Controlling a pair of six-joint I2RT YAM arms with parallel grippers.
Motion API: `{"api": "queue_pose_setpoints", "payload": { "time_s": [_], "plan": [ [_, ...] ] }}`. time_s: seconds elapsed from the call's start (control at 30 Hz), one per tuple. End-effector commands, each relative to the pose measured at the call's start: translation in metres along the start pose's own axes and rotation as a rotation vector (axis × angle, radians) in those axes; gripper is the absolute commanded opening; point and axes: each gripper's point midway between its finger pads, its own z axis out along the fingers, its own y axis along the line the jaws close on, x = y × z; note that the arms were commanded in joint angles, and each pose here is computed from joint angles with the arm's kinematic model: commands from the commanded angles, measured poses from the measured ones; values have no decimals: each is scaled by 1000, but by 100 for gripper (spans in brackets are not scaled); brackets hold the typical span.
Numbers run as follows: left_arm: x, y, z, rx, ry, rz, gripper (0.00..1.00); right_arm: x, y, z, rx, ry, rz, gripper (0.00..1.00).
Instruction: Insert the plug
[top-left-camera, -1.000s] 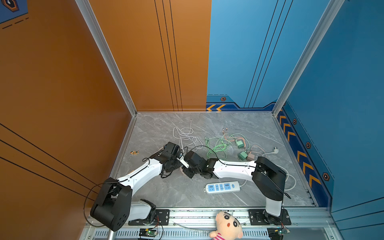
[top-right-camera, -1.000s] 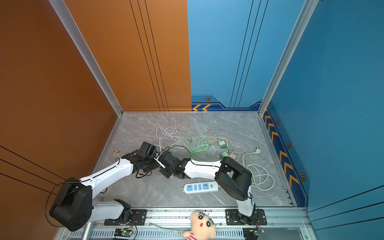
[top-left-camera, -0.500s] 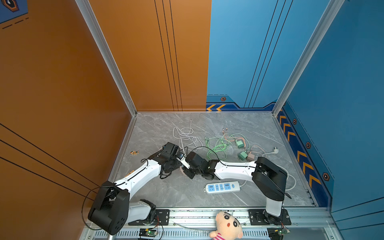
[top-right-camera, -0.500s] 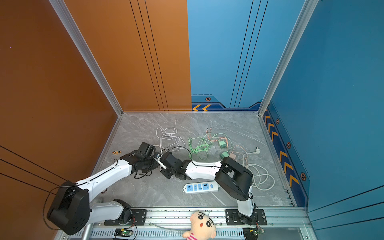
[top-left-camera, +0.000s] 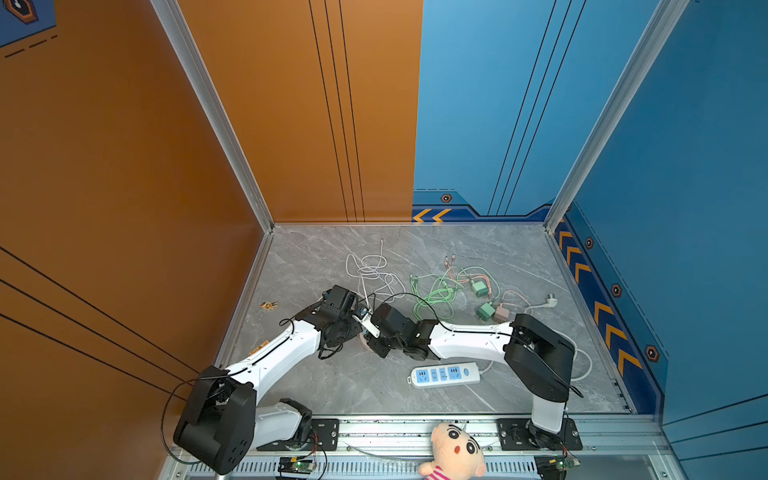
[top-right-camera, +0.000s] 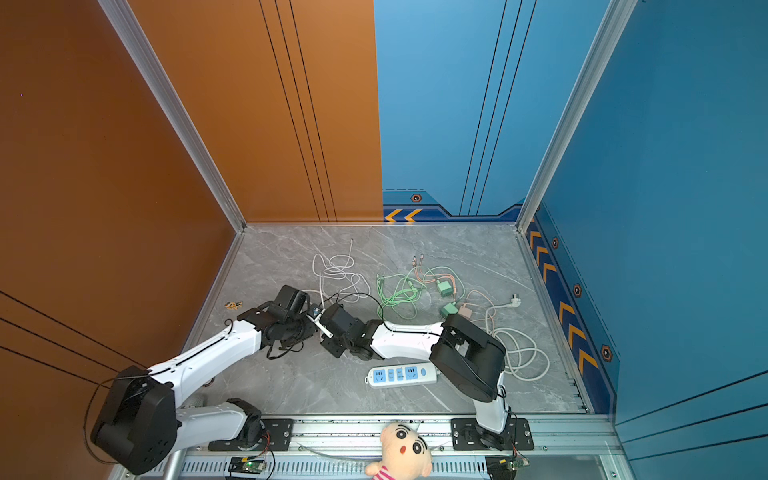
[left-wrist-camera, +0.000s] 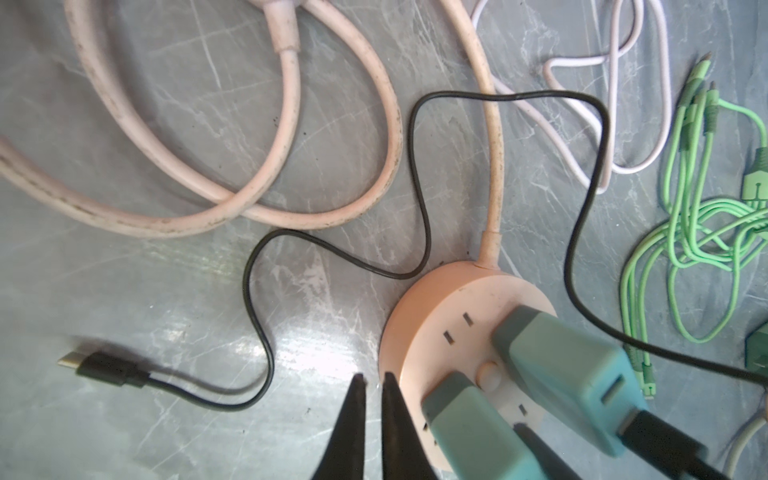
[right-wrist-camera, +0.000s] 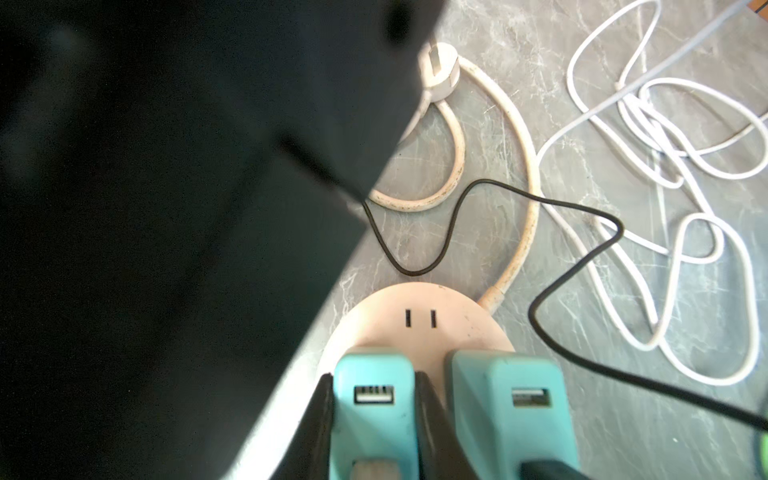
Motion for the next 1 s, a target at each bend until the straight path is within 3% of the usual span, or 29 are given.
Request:
{"api": "queue_pose_setpoints", "payload": {
  "time_s": [0.0, 0.43, 0.67, 0.97],
  "plan": [
    [-12, -9, -16, 41, -52, 13, 12, 119, 4, 10, -26, 401, -33, 0],
    [-15, -1, -26, 55, -89, -6, 13, 90, -5, 9, 30, 353, -16, 7],
    [-18, 0, -31, 70, -109, -18, 15, 72, -17, 13, 95, 317, -19, 20],
    [-20, 4, -36, 78, -131, -27, 15, 82, -23, 26, 126, 350, -57, 23]
  ]
}}
